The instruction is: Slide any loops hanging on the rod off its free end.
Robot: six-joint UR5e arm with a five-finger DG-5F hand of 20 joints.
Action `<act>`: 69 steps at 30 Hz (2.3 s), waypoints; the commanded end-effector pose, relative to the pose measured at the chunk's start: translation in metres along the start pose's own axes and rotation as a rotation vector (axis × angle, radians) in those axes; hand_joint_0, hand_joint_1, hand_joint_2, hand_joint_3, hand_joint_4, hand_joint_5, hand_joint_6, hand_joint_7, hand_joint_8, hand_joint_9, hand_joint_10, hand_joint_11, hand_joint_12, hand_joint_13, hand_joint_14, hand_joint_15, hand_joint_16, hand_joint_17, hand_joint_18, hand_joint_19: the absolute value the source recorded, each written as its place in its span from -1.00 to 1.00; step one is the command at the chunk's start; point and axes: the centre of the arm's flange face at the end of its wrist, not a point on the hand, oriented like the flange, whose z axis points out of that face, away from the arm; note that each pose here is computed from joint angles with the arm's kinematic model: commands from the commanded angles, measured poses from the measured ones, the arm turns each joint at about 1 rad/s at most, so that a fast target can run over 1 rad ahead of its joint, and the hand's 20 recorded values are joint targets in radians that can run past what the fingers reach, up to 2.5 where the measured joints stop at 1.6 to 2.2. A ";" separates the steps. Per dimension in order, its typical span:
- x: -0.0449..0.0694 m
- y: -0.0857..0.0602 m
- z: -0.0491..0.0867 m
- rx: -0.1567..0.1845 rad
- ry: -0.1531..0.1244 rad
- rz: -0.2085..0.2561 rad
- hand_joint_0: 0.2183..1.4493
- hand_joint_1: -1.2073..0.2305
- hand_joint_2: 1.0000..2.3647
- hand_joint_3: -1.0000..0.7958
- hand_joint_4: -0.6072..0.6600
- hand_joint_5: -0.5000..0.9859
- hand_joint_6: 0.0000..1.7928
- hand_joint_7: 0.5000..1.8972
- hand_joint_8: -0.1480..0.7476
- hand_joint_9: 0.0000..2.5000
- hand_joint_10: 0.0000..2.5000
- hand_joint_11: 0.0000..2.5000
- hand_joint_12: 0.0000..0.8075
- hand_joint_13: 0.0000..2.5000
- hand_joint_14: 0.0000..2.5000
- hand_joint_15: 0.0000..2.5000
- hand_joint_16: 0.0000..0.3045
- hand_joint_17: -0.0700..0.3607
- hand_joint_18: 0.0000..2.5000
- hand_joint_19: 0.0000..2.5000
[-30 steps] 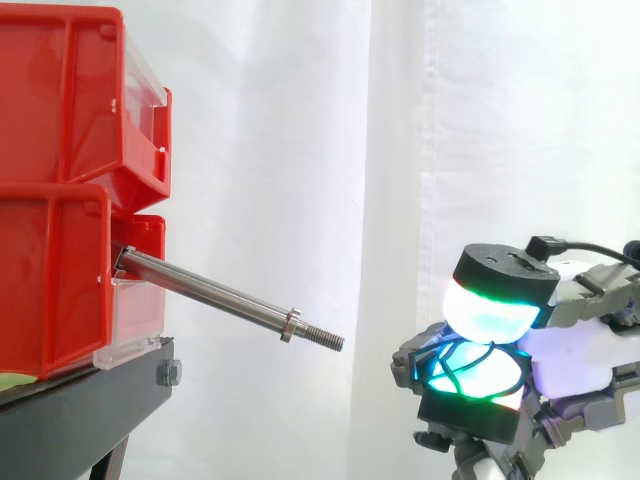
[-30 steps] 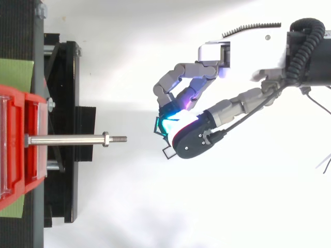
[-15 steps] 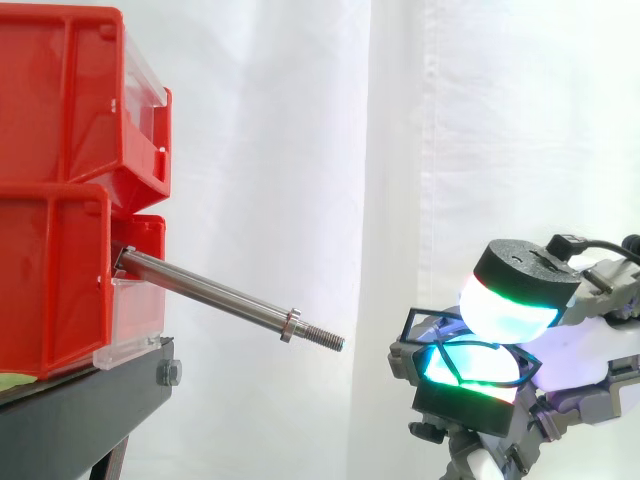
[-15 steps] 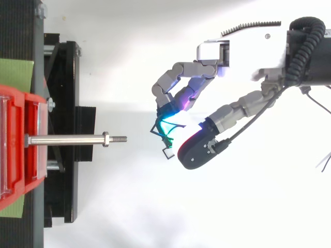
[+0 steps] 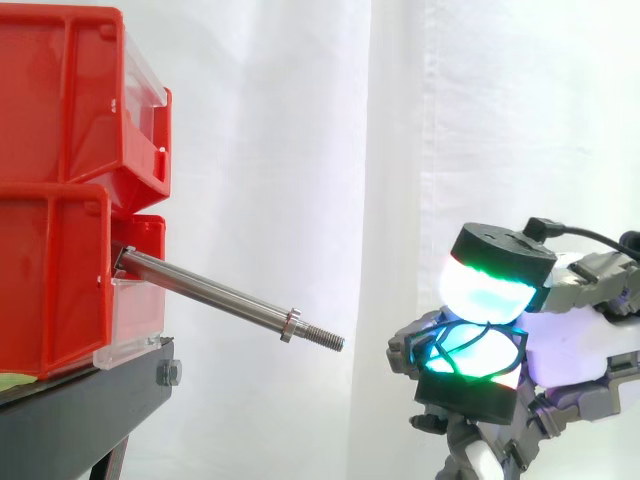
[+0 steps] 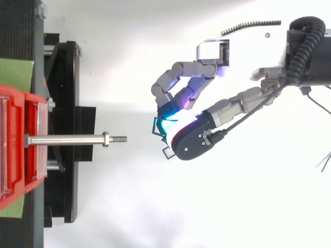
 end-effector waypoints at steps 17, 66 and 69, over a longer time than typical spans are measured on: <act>-0.001 0.005 -0.002 0.029 0.006 0.005 -0.35 -0.27 -1.00 -0.41 0.32 -0.60 -0.02 -0.01 0.08 -0.31 -0.99 -0.53 -0.03 -0.46 -0.99 -0.84 -0.59 -0.03 -0.43 -0.73; 0.000 0.006 -0.001 0.020 0.008 0.027 -0.39 -0.35 -0.98 -0.09 0.39 -0.59 -0.03 0.11 0.15 -0.33 -0.99 -0.54 0.06 -0.49 -0.99 -0.85 -0.55 0.04 -0.44 -0.73; 0.000 0.006 -0.001 0.022 0.009 0.029 -0.34 -0.42 -0.98 -0.19 0.34 -0.60 -0.02 0.13 0.09 -0.34 -0.99 -0.53 -0.01 -0.50 -0.99 -0.84 -0.59 -0.02 -0.47 -0.73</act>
